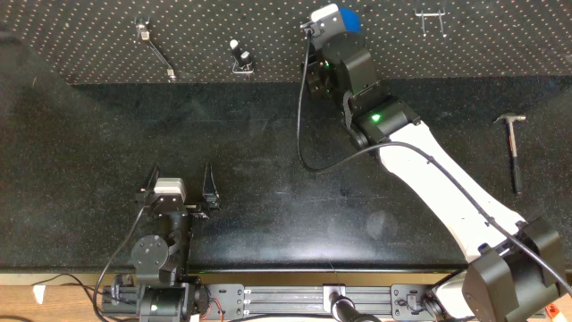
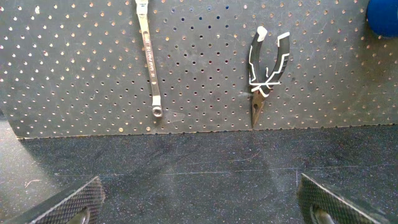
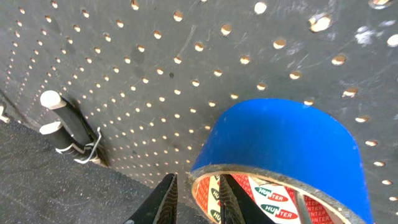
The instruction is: Place Tools Onto Pegboard
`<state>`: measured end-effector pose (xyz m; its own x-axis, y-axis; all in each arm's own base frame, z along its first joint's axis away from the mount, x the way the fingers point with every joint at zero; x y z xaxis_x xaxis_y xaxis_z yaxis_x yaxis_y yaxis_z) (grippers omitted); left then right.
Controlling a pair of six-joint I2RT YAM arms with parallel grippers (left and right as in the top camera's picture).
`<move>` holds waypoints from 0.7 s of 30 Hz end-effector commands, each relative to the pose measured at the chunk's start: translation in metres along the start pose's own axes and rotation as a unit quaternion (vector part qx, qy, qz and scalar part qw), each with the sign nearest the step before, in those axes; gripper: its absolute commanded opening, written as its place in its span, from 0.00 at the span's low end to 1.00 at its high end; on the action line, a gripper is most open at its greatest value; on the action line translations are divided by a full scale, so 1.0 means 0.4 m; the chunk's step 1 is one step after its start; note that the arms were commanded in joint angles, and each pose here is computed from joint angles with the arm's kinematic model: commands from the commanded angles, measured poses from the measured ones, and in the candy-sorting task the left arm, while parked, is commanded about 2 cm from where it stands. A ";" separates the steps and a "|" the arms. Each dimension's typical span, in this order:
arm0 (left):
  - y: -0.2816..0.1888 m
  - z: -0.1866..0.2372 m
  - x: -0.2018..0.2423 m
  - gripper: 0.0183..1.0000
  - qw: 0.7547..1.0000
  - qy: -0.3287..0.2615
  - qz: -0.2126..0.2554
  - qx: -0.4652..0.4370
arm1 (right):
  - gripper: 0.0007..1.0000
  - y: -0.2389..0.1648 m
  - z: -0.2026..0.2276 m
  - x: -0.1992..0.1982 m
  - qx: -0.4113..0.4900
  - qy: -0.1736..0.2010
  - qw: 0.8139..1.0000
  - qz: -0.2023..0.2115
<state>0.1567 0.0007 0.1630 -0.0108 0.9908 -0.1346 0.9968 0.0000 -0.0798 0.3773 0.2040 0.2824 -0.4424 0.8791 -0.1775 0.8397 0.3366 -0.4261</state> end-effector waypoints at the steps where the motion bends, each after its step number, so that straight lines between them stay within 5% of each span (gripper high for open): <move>1: -0.001 0.002 -0.002 1.00 1.000 0.004 0.007 0.001 | 0.24 -0.009 -0.011 0.014 -0.002 -0.005 1.000 -0.020; 21: -0.001 0.002 -0.002 1.00 1.000 0.004 0.007 0.001 | 0.27 -0.163 0.041 -0.003 0.119 -0.017 0.992 -0.035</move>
<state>0.1567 0.0007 0.1630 -0.0108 0.9908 -0.1346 0.9968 0.0000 -0.0798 0.3375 0.1835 0.2765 -0.4977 0.8506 -0.1696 0.7183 0.2946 -0.6303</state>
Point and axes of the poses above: each gripper's point midway between its finger pads, its own y axis out along the fingers, its own x axis along the line the jaws close on, z = x × y, the point moved 9 cm from there along -y, back along the fingers, and after that the axes turned 9 degrees about -y, right-handed, at the moved point
